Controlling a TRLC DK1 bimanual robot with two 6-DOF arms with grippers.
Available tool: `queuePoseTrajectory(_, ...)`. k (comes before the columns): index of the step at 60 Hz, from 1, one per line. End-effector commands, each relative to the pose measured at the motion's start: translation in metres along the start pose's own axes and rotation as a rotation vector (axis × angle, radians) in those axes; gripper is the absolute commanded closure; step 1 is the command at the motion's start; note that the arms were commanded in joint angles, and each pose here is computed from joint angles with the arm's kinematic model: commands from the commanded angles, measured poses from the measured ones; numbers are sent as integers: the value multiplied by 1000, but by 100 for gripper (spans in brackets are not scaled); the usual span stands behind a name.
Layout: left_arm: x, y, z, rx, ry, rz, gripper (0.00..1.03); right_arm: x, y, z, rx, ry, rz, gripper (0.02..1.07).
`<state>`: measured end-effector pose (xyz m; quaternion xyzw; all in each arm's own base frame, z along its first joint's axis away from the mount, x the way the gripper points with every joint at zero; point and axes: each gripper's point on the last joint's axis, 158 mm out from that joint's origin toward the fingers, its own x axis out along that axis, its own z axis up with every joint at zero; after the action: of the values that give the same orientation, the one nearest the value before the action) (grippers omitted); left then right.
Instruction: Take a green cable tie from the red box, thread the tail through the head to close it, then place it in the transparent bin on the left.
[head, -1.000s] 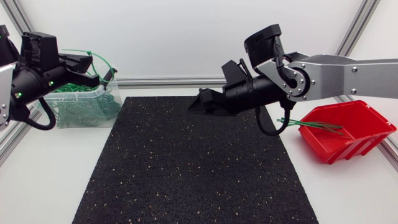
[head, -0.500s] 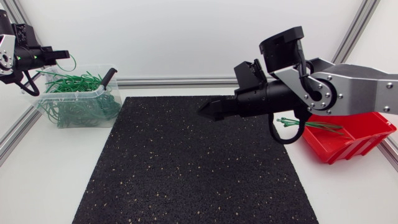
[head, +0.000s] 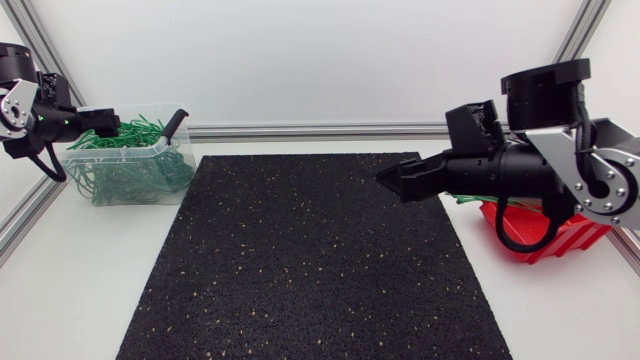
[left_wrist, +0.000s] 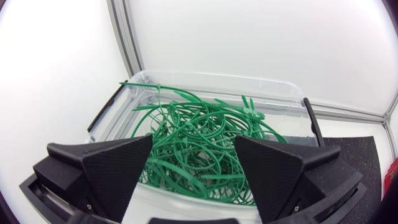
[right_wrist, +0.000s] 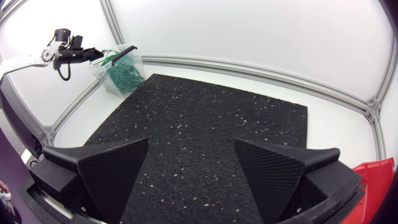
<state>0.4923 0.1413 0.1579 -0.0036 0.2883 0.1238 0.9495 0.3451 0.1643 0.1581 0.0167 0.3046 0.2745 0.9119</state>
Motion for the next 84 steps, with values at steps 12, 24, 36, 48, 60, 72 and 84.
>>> queuePoseTrajectory(12, -56, -9, -22, 43, -52, -4, 4, -42, -71, -10, -70, -121, -212, 6)
queuePoseTrajectory(24, -92, -19, -39, 56, -104, -20, 4, -70, -99, -22, -79, -184, -322, 6)
queuePoseTrajectory(36, -127, -32, -61, 79, -158, -49, 4, -95, -110, -31, -74, -246, -397, 6)
queuePoseTrajectory(48, -160, -48, -85, 100, -229, -90, 4, -115, -108, -38, -91, -313, -451, 6)
queuePoseTrajectory(60, -192, -61, -102, 112, -324, -135, 4, -128, -105, -46, -102, -372, -502, 6)
queuePoseTrajectory(72, -204, -67, -114, 101, -371, -163, 4, -133, -101, -54, -87, -413, -522, 6)
queuePoseTrajectory(84, -209, -71, -126, 83, -400, -186, 4, -136, -99, -62, -70, -455, -539, 6)
